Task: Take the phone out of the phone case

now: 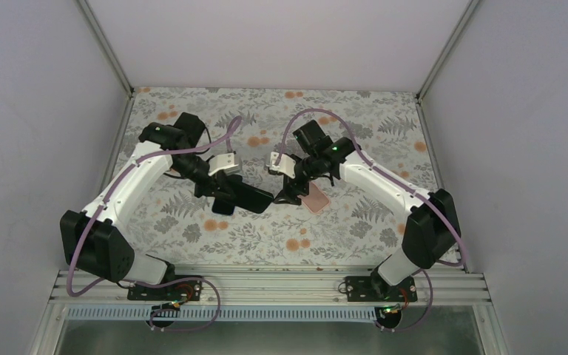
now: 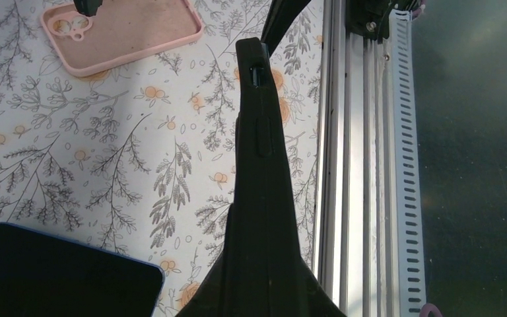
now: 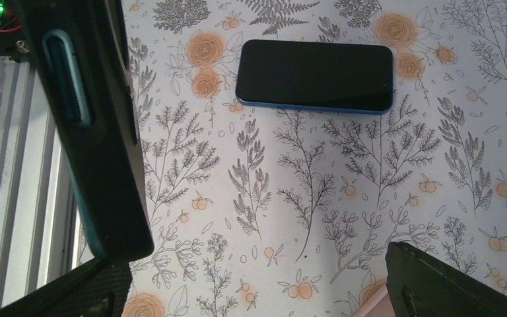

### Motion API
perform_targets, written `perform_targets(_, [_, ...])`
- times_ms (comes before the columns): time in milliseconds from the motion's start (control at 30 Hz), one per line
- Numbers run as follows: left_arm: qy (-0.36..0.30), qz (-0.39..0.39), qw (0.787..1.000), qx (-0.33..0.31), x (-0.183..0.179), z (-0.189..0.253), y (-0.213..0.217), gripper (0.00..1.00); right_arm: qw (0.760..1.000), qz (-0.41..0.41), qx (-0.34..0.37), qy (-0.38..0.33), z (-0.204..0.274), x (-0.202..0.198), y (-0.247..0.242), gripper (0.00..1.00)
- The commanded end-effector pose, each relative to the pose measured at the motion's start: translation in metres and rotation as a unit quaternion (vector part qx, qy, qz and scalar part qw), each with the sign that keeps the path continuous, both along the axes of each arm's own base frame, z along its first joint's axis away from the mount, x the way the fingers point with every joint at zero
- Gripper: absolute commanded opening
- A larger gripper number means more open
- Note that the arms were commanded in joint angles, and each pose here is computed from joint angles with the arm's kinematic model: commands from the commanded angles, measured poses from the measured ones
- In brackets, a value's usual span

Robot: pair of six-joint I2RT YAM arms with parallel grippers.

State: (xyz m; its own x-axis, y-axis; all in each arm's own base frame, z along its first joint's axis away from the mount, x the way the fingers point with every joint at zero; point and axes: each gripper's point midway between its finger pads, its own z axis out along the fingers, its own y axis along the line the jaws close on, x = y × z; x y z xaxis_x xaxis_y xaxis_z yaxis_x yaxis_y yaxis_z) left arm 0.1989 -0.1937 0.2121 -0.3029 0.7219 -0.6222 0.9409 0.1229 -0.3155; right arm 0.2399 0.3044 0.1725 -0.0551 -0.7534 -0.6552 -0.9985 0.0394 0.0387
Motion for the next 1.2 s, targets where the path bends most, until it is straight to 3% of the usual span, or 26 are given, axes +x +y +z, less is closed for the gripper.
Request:
perform_targets(0, [-0.017, -0.011, 0.998, -0.059, -0.008, 0.028, -0.011, 0.02, 0.998, -0.039, 0.010, -0.039, 0.005, 0.031, 0.006, 0.94])
perform_targets(400, [0.002, -0.029, 0.997, -0.075, -0.018, 0.019, -0.014, 0.02, 0.996, -0.070, 0.028, -0.050, 0.020, 0.063, 0.021, 0.96])
perform_targets(633, [-0.006, -0.025, 0.998, -0.057, -0.013, 0.015, -0.011, 0.02, 0.998, -0.046, 0.015, -0.036, 0.020, 0.046, 0.009, 0.96])
perform_targets(1000, [-0.003, -0.021, 0.998, -0.055, -0.008, 0.014, -0.010, 0.02, 0.999, -0.015, 0.042, -0.003, 0.039, -0.012, -0.021, 0.97])
perform_targets(1167, [-0.002, -0.020, 0.998, -0.065, -0.005, 0.020, -0.014, 0.02, 0.999, -0.010, 0.040, 0.006, 0.029, -0.016, -0.020, 0.96])
